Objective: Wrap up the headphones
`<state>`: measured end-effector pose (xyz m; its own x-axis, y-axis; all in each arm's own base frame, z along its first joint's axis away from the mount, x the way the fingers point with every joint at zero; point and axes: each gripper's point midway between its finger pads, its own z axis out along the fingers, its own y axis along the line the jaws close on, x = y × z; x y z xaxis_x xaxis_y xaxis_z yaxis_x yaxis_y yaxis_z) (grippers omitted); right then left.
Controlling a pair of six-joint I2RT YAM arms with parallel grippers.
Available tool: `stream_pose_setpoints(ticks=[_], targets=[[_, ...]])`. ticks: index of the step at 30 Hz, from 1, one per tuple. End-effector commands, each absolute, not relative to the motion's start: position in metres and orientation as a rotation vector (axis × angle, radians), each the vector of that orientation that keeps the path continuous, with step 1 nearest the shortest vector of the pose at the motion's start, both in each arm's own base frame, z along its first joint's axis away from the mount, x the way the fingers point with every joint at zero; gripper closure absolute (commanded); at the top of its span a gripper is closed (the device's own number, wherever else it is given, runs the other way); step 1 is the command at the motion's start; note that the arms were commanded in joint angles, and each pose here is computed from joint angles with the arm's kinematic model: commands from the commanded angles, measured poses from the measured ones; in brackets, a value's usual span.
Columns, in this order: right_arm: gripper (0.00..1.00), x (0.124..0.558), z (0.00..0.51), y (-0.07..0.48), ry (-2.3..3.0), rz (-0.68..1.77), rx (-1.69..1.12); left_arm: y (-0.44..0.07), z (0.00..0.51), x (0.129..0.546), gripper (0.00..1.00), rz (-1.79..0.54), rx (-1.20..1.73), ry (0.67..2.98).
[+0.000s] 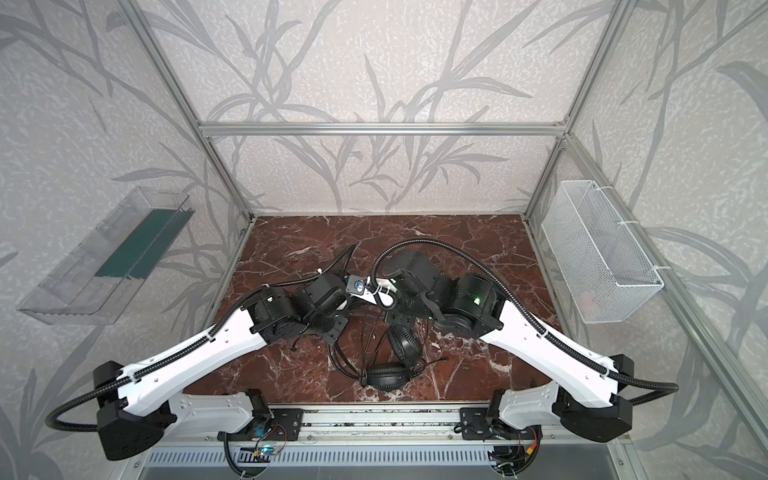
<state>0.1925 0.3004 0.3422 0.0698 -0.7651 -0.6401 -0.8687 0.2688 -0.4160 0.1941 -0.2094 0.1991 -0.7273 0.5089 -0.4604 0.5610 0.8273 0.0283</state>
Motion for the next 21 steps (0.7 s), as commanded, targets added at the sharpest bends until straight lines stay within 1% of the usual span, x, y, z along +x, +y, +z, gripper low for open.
stream_pose_setpoints(ticks=[1, 9, 12, 15, 21], targets=[[1.00, 0.205, 0.361, 0.312, 1.666, 0.178, -1.414, -0.221, 0.203, 0.182, 1.00, -0.263, 0.822, 2.543], [1.00, 0.240, 0.357, 0.297, 1.725, 0.199, -1.278, -0.225, 0.221, 0.170, 1.00, -0.339, 0.866, 2.477], [1.00, 0.241, 0.348, 0.298, 1.748, 0.227, -1.281, -0.221, 0.227, 0.170, 1.00, -0.334, 0.862, 2.458], [1.00, 0.241, 0.340, 0.301, 1.766, 0.254, -1.278, -0.225, 0.234, 0.168, 1.00, -0.377, 0.863, 2.445], [1.00, 0.249, 0.338, 0.293, 1.807, 0.344, -1.180, -0.217, 0.251, 0.170, 1.00, -0.364, 0.835, 2.399]])
